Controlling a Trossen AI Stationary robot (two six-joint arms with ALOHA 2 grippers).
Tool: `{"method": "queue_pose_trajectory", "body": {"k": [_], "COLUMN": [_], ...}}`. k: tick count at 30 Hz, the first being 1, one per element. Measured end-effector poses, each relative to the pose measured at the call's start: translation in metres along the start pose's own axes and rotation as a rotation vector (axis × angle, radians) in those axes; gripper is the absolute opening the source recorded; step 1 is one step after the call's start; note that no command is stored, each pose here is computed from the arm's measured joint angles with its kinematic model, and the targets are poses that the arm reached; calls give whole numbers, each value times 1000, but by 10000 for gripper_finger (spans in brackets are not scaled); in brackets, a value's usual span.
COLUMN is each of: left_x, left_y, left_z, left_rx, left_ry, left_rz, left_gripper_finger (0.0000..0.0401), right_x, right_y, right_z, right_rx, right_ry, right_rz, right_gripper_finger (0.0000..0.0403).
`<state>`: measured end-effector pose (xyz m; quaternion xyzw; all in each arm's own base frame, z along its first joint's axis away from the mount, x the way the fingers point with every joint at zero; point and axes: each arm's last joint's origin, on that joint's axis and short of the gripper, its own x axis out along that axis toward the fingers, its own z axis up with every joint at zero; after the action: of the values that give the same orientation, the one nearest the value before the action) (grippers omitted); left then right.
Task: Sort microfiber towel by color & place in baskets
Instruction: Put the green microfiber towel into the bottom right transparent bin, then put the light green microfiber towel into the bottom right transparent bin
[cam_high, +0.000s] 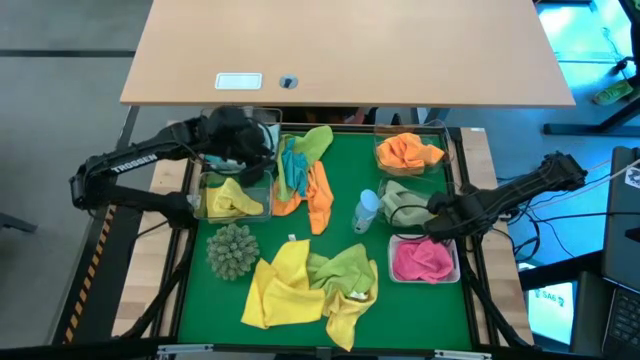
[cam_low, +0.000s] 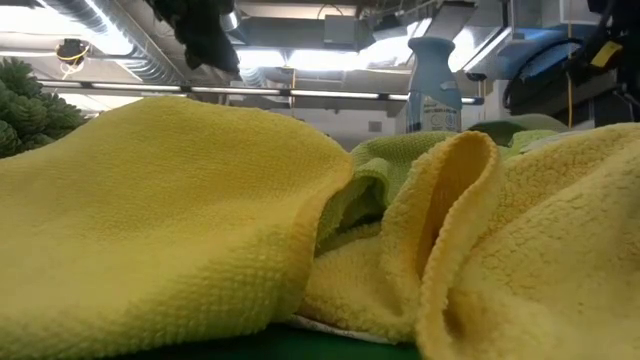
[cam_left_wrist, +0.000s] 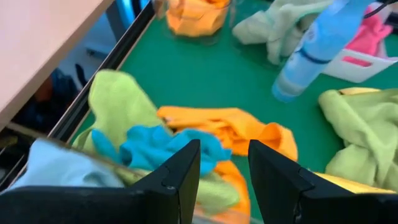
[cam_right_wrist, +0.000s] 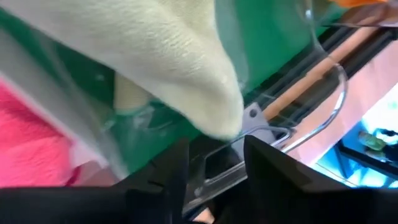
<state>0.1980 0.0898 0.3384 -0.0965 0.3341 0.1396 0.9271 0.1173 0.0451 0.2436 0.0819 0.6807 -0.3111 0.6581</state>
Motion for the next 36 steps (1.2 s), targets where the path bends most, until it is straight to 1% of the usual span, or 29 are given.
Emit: {"method": "queue_pose_trajectory", "body": {"k": [3,10,13,16,19,23,28,31,36], "left_x": [1,2,2,2,2,2,1,0,1], "left_y": [-6,-17,-21,-27,-37,-51,-64,-67,-67], "left_z": [3,4,4,3,2,3,5,5,5], "left_rx": [22,55,67,85,110,148,184,193,193], "left_ry": [-25,-39,-37,-34,-32,-54,-90,-94,-97], "left_rz": [-22,-59,-74,-97,-129,-180,-227,-229,-195], "left_gripper_finger": [130,130,130,130,130,130,130,130,130], "right_x": [-8,-35,-48,-57,-62,-66,-75,-80,-80], "right_y": [0,-2,-4,-2,2,12,25,36,59], "right_z": [2,8,12,18,22,28,34,41,52], "right_rx": [6,29,48,72,52,48,55,40,-50], "right_ry": [-10,-77,-147,-248,-306,-331,-338,-404,-503], "right_rz": [33,118,143,178,232,354,572,704,880], "right_gripper_finger": [166,166,167,167,167,167,167,167,167]}}
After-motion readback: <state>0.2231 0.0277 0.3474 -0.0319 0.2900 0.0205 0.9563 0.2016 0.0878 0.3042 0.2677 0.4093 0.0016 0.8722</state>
